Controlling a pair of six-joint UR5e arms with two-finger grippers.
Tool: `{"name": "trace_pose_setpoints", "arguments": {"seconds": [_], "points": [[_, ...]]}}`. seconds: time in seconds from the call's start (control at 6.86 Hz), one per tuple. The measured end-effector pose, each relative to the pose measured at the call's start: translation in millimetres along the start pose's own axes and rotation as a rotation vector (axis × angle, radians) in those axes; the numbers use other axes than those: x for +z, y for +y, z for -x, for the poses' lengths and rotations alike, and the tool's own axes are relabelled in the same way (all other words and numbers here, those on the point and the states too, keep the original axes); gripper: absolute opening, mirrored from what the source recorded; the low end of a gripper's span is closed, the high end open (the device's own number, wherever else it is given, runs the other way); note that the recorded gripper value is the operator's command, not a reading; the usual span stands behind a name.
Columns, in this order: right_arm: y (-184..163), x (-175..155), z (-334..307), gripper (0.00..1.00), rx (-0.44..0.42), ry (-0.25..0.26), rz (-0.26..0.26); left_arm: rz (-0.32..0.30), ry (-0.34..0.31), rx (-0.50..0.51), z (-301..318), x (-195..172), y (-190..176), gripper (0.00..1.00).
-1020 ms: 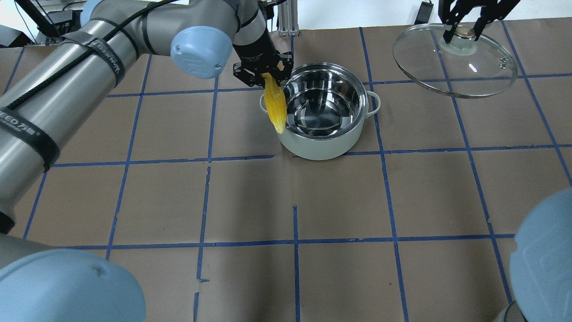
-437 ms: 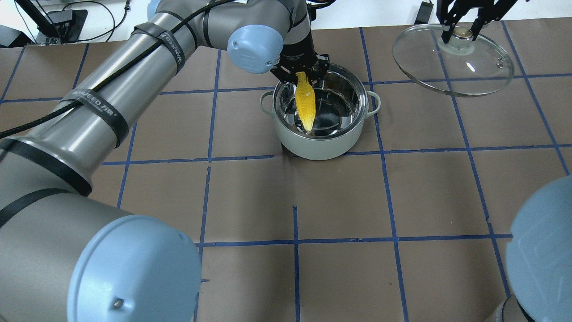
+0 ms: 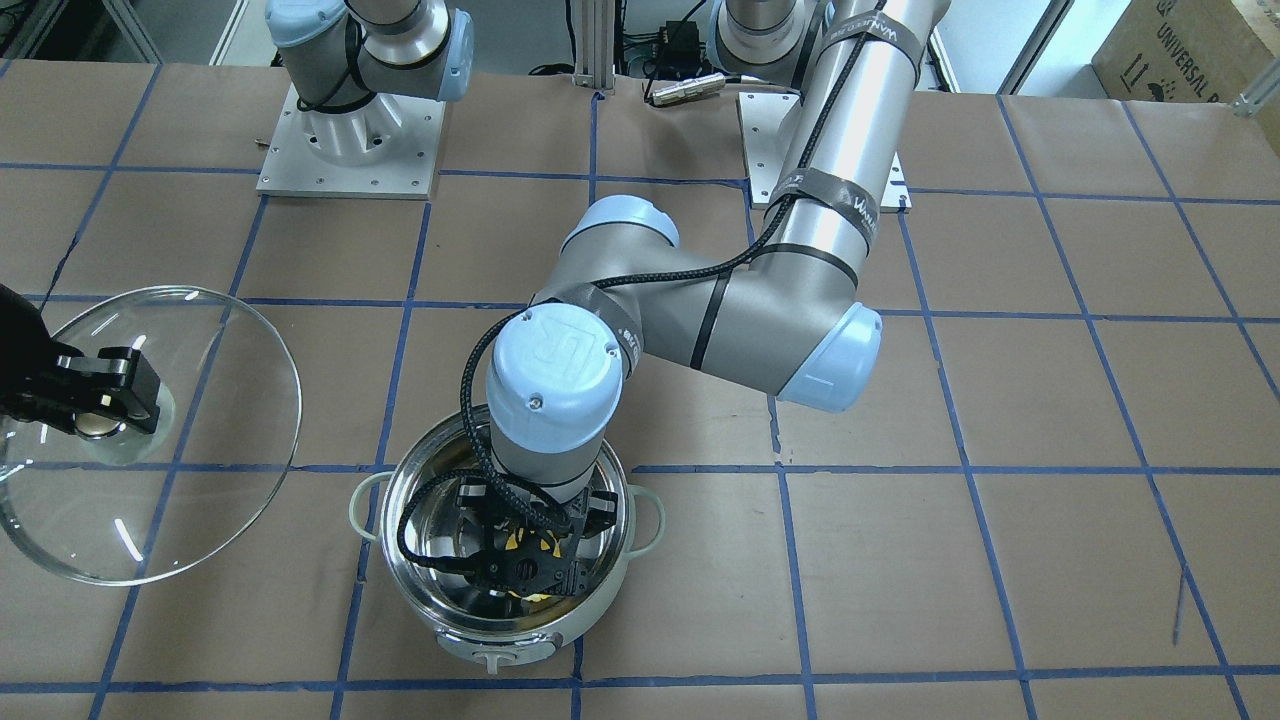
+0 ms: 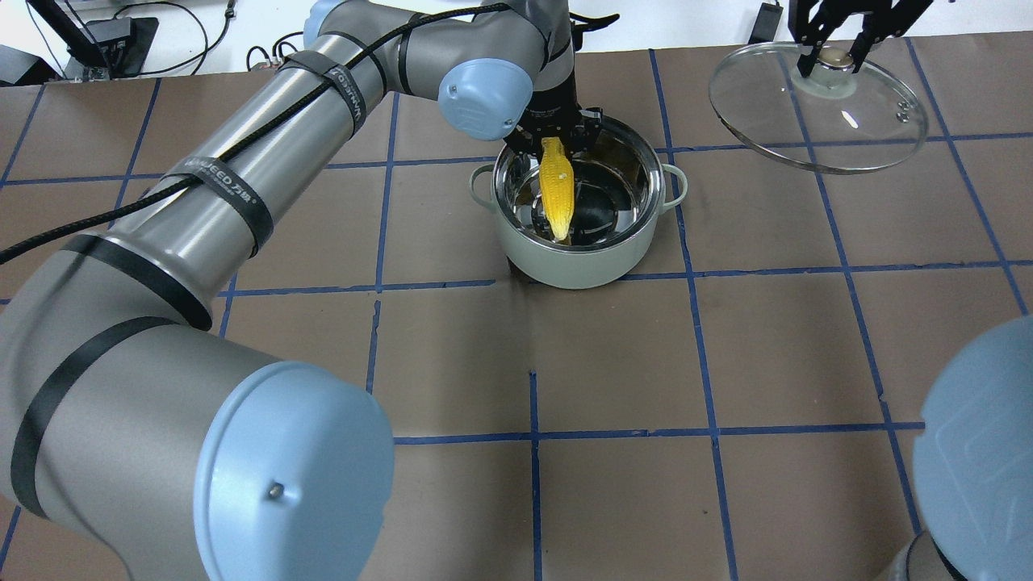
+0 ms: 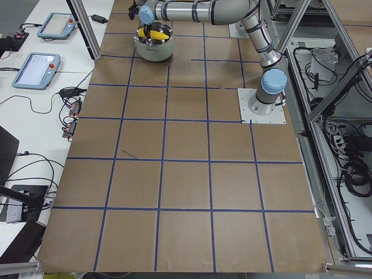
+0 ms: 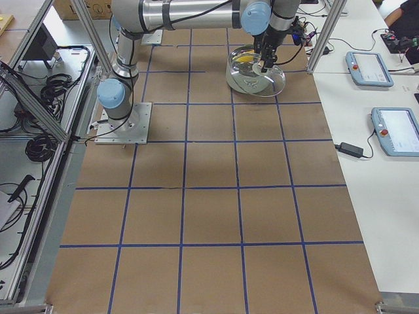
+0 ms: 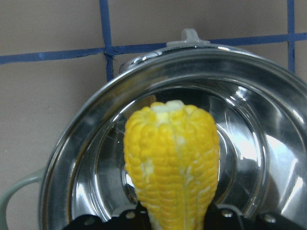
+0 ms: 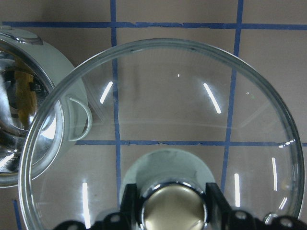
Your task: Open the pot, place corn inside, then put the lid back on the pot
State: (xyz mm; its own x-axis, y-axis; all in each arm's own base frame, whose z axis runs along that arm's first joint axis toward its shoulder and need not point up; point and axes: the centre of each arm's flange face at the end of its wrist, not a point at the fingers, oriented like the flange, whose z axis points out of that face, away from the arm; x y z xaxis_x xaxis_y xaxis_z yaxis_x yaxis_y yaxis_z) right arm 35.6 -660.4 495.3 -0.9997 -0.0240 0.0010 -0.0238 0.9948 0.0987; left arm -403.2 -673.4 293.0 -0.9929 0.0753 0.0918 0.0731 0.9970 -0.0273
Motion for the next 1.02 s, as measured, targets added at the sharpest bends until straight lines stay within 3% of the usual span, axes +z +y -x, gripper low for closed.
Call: {"name": "trace_pose_setpoints", "arguments": {"seconds": [0.44, 0.87, 1.02], "points": [[-2.4, -6.1, 2.1, 0.29, -0.007, 0.007, -0.036, -0.011, -0.021, 0.001, 5.1, -5.7, 1.3, 1.0], [-9.3, -24.2, 18.0, 0.29, -0.034, 0.032, -0.171, 0.015, -0.079, -0.048, 66.1, -89.0, 13.3, 1.0], [-9.8, -24.2, 31.0, 0.29, -0.051, 0.035, -0.186, 0.036, -0.109, -0.047, 109.1, -122.2, 16.3, 1.0]]}}
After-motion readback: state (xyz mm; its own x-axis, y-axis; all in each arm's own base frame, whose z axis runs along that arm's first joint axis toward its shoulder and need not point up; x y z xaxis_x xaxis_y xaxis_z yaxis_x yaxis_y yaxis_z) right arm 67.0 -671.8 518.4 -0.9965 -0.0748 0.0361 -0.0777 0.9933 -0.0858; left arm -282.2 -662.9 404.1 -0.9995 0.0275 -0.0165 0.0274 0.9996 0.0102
